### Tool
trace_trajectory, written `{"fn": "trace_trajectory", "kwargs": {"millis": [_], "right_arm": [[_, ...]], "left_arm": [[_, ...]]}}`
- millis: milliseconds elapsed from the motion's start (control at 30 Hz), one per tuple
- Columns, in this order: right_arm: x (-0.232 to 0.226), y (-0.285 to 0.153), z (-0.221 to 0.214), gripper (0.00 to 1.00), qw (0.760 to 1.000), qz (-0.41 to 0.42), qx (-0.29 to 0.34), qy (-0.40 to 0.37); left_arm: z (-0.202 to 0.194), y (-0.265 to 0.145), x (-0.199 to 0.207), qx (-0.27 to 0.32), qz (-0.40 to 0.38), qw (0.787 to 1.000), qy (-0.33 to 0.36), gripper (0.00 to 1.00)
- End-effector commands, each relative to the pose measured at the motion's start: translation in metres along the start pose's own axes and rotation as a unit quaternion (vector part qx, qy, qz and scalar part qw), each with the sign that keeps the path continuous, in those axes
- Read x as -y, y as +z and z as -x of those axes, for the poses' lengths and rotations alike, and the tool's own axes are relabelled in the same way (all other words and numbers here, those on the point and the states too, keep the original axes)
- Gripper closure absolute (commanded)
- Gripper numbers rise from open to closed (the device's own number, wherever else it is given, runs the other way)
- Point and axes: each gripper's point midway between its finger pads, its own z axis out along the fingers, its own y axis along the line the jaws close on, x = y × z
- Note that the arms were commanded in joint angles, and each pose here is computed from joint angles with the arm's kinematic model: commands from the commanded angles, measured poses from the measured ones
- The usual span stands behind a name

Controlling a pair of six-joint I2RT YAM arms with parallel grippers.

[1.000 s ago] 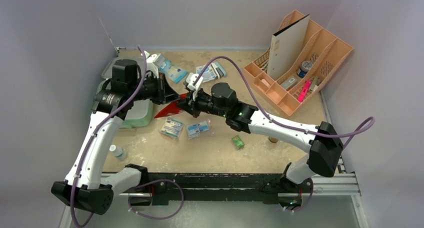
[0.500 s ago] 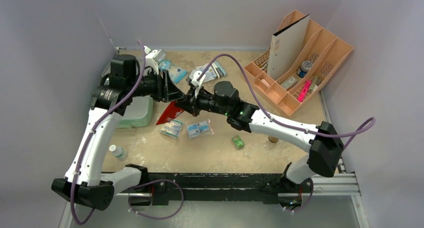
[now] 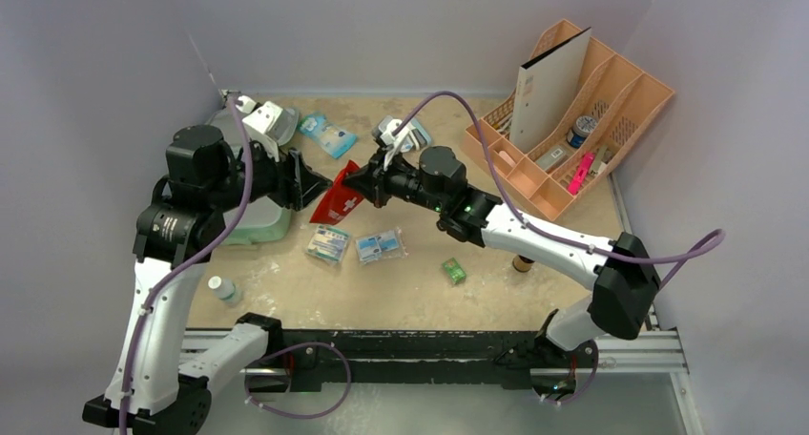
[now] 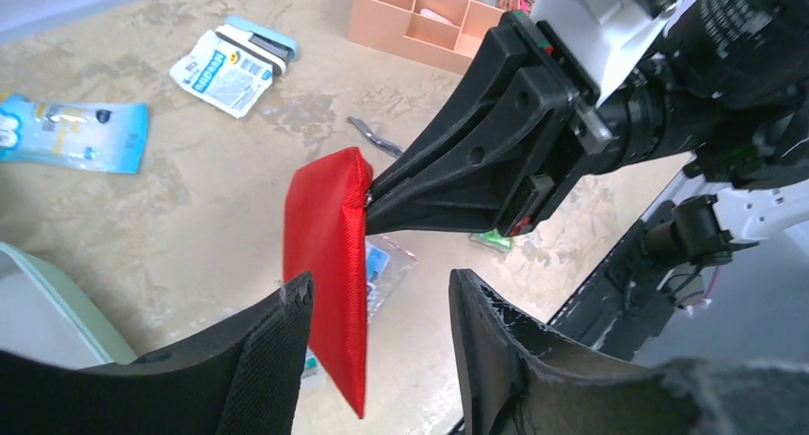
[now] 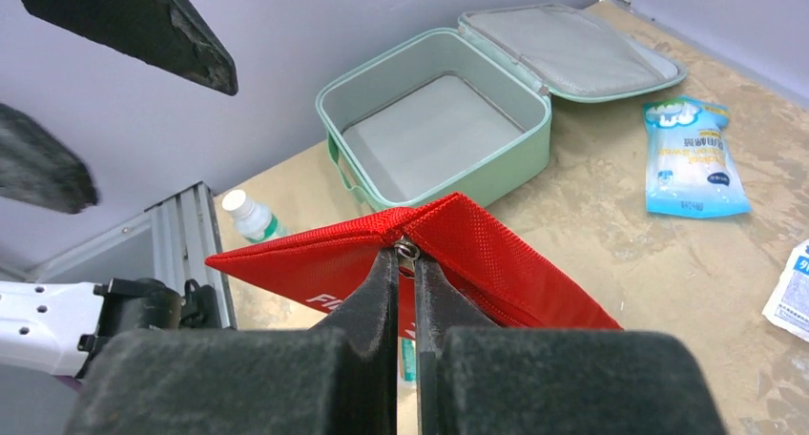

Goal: Organize the medicine kit
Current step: Zip the medicine pouch.

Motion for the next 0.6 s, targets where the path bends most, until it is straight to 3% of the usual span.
{"fn": "trace_trajectory", "kwargs": {"millis": [0,167,567], "right_arm": [[-0.009,-0.015,0.045,1.0,0.998,0.0,0.056,0.004],[-0.01,-0.016,0.051,1.0,0.998,-0.003,0.06,0.011],[-0.016,-0.015,0.059,1.0,0.997,0.01,0.067,0.024]], "left_arm": [[0.001,0.003,0.0,0.006,-0.024,0.996,0.084,0.5],[0.0,0.014,-0.002,0.027,-0.042,0.991,0.121,0.49],[-0.016,0.037,-0.009,-0.01,-0.077,0.987,0.14,0.51]]}}
